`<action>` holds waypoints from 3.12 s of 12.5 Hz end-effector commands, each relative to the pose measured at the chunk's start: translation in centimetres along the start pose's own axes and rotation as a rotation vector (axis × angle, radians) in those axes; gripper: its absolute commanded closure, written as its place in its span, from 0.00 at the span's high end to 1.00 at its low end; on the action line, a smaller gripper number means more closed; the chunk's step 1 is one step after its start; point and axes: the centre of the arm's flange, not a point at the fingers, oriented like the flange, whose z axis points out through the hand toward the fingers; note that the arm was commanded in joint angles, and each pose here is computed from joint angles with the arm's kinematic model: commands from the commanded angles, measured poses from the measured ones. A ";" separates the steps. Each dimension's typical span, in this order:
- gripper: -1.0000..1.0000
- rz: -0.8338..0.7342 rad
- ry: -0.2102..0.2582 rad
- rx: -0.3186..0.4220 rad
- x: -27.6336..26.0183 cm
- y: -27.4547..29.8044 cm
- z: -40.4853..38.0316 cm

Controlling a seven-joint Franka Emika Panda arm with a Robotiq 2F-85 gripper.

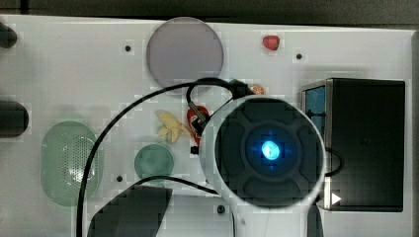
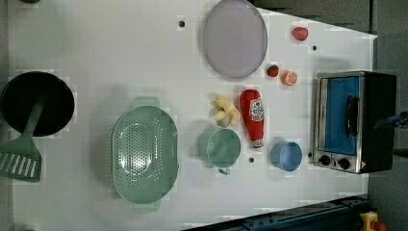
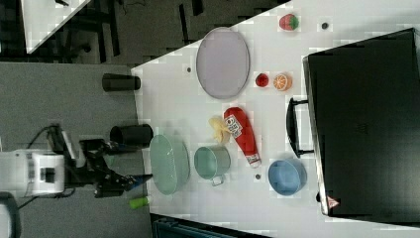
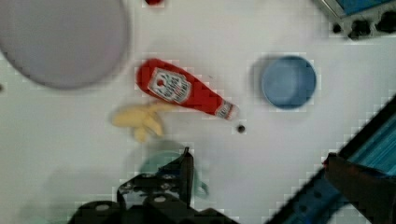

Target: Pick Ketchup from the table and place it in strainer.

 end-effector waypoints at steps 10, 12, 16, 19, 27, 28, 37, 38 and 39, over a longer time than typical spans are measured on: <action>1.00 -0.891 -0.037 -0.015 1.7 -5.3 20.4; 1.00 -1.010 -0.016 -0.003 1.8 -5.2 23.5; 1.00 -1.081 0.006 0.012 1.4 -4.8 30.0; 1.00 -1.103 0.025 0.006 1.6 -4.8 34.1; 1.00 -1.080 0.023 0.037 1.8 -4.7 42.3; 1.00 -1.077 0.025 0.039 1.8 -4.7 42.9; 0.60 -1.075 0.077 0.038 2.6 -5.0 38.1; 0.60 -1.078 0.082 0.033 2.5 -5.0 36.1; 0.60 -1.081 0.087 0.027 2.3 -5.1 33.8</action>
